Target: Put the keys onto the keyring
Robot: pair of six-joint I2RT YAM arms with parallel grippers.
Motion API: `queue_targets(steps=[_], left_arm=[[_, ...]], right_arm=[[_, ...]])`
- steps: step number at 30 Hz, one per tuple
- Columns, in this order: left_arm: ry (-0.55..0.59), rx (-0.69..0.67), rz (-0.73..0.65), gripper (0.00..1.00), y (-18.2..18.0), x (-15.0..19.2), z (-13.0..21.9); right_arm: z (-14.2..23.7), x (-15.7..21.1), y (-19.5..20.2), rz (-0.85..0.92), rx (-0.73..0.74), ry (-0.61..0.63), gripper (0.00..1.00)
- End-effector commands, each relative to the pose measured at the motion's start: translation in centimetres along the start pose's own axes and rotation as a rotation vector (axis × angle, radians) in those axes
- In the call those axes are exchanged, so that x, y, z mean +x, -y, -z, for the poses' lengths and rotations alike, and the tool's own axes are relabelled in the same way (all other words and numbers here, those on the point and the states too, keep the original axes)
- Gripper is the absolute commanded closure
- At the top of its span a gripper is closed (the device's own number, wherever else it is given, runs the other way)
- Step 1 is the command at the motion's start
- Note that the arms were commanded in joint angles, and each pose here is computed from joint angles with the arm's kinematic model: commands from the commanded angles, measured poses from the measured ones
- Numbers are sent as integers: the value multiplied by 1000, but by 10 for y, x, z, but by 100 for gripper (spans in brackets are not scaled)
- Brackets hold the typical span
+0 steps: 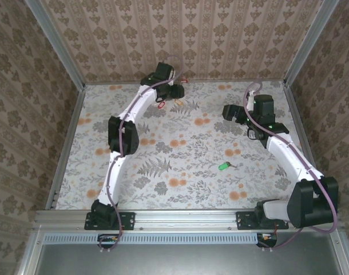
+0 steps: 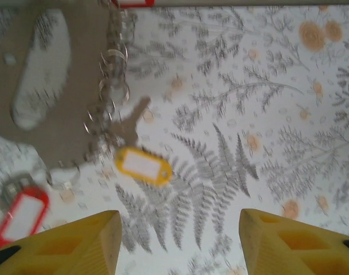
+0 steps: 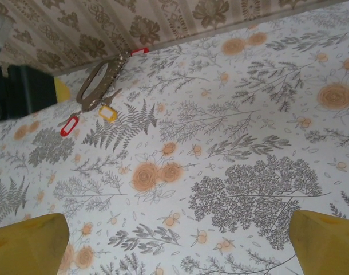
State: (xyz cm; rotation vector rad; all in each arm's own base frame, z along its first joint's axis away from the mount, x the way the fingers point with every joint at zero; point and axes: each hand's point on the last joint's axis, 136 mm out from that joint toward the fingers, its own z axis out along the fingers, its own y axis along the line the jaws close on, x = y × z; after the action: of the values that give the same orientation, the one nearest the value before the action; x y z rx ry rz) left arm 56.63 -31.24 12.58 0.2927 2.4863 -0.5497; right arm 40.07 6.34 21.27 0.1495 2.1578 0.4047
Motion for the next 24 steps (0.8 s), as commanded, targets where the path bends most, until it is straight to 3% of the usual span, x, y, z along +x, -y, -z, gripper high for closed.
queue_targets(steps=[1, 6, 24], left_arm=[[-167, -110, -118, 43, -49, 37, -16], [-115, -103, -203, 41, -64, 29, -31], [-126, -169, -366, 35, -82, 32, -49]], right_arm=[[2, 10, -9, 7, -31, -38, 0], [-5, 22, -14, 22, -32, -82, 0], [-7, 25, -21, 65, -6, -105, 0]])
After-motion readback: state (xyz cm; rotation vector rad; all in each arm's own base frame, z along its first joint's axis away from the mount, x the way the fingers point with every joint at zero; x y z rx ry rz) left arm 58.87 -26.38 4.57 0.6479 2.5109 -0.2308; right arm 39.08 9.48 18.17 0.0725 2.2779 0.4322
